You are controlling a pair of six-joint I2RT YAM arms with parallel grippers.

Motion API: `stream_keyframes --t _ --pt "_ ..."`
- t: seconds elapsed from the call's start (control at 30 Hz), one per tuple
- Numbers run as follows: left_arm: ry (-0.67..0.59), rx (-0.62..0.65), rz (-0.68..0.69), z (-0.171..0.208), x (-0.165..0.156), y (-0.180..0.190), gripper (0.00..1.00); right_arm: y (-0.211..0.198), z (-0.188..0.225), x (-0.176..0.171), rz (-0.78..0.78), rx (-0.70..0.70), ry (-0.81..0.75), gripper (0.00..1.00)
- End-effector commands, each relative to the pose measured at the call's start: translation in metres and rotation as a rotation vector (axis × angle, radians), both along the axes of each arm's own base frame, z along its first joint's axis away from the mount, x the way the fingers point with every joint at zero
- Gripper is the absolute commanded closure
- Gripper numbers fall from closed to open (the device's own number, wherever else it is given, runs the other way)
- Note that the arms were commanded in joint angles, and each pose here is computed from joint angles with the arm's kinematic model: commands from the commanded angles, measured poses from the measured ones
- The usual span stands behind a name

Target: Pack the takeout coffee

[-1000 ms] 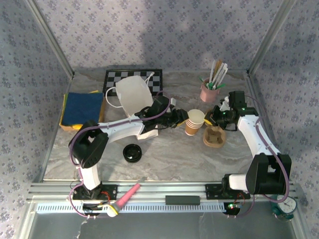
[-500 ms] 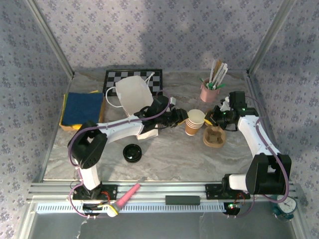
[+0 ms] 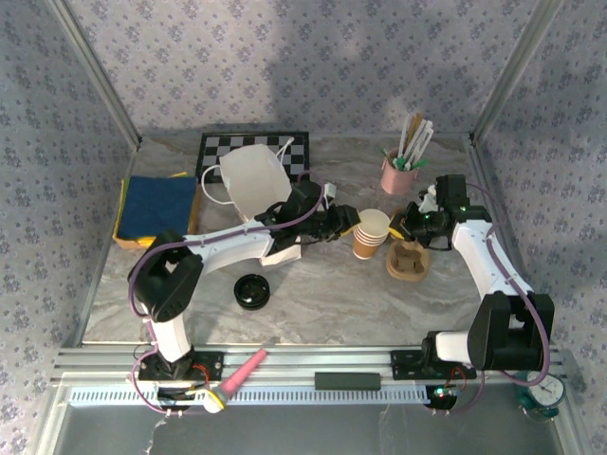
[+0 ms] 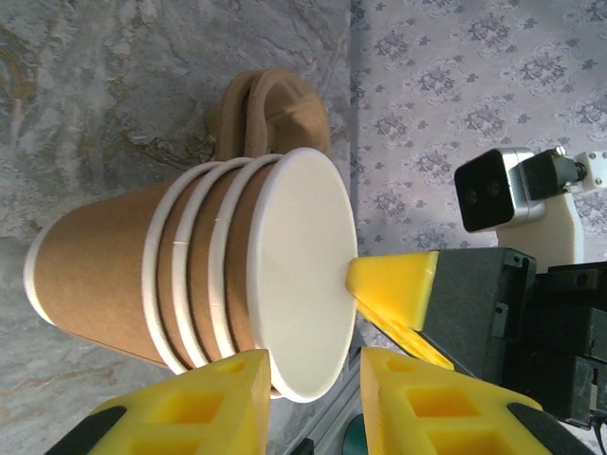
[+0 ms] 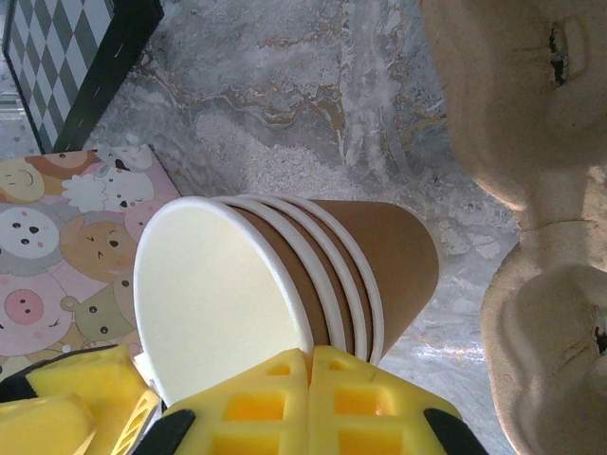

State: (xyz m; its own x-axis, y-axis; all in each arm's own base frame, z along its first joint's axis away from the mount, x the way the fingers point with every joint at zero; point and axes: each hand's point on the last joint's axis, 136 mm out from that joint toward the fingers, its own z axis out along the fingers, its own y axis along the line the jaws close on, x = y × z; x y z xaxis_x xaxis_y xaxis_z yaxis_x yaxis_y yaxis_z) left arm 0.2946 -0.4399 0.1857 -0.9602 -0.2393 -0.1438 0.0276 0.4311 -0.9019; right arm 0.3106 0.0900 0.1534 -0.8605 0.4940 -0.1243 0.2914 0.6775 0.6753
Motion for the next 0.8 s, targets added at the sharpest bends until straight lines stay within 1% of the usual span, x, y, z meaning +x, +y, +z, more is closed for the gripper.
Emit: stream_keyframes --t 0.0,0.17,0.57,0.7,0.77 --pt "-0.011 -0.048 -0.026 0.013 0.000 -0.012 0.69 0.003 0.009 -0.003 0.006 0.022 -0.022 1.00" --pt "0.011 -0.031 -0.022 0.002 0.000 -0.013 0.68 0.004 0.009 -0.003 0.010 0.022 -0.023 1.00" --pt "0.011 -0.049 -0.029 0.001 0.002 -0.019 0.65 0.009 0.006 -0.004 0.027 0.019 -0.025 1.00" --pt "0.022 -0.038 -0.040 -0.005 0.000 -0.021 0.62 0.011 0.006 -0.004 0.031 0.019 -0.025 1.00" --pt "0.024 -0.032 -0.043 -0.008 -0.002 -0.020 0.57 0.011 0.006 -0.005 0.032 0.019 -0.024 1.00"
